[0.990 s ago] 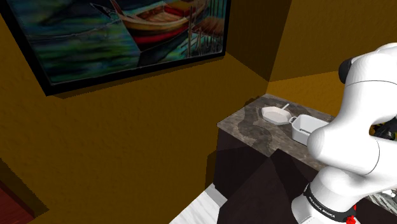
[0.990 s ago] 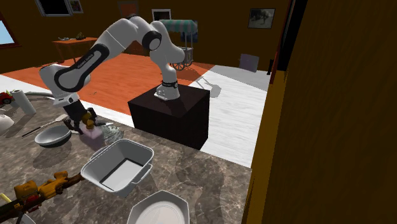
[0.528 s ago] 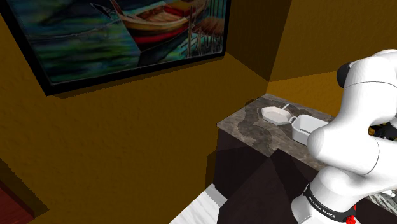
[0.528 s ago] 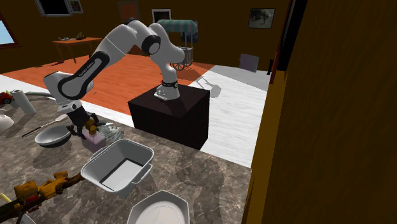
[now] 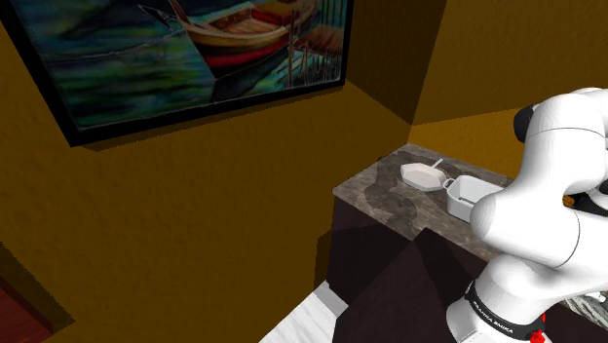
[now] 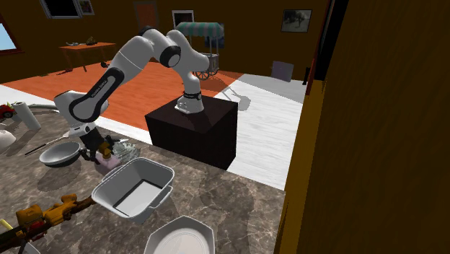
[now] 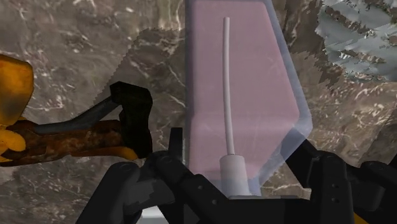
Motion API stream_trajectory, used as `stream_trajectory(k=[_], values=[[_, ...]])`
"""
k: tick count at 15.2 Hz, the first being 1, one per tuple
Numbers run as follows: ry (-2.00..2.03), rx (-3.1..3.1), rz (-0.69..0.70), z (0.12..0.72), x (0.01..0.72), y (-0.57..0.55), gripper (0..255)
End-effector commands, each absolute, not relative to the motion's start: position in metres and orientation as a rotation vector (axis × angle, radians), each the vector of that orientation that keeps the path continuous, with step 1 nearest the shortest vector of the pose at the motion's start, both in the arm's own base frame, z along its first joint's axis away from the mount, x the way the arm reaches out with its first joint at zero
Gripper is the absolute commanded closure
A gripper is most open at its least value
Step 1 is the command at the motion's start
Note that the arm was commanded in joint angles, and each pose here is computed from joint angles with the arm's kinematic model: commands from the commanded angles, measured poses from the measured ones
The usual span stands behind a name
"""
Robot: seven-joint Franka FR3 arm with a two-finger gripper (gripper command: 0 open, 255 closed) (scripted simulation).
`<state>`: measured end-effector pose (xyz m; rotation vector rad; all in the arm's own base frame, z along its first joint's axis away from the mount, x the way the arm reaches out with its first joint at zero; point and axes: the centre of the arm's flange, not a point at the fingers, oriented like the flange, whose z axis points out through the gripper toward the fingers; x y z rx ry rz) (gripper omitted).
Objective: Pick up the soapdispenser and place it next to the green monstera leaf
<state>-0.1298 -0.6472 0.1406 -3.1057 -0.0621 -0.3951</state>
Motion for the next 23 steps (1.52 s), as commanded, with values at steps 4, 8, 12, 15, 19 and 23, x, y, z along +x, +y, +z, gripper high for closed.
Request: stream_trajectory(k=[4, 8, 12, 15, 19, 23], values=[[-0.063, -3.101, -0.397, 0.131, -0.129, -0.645, 255], [-0.063, -3.101, -0.397, 0.131, -0.129, -0.645, 255], [-0.063, -3.101, -0.397, 0.131, -0.129, -0.645, 0], [-0.063, -3.101, -0.397, 0.131, -0.129, -0.645, 0], [-0.063, -3.101, -0.397, 0.179, -0.141, -0.646, 0], [-0.063, -3.101, -0.397, 0.179, -0.141, -0.646, 0]])
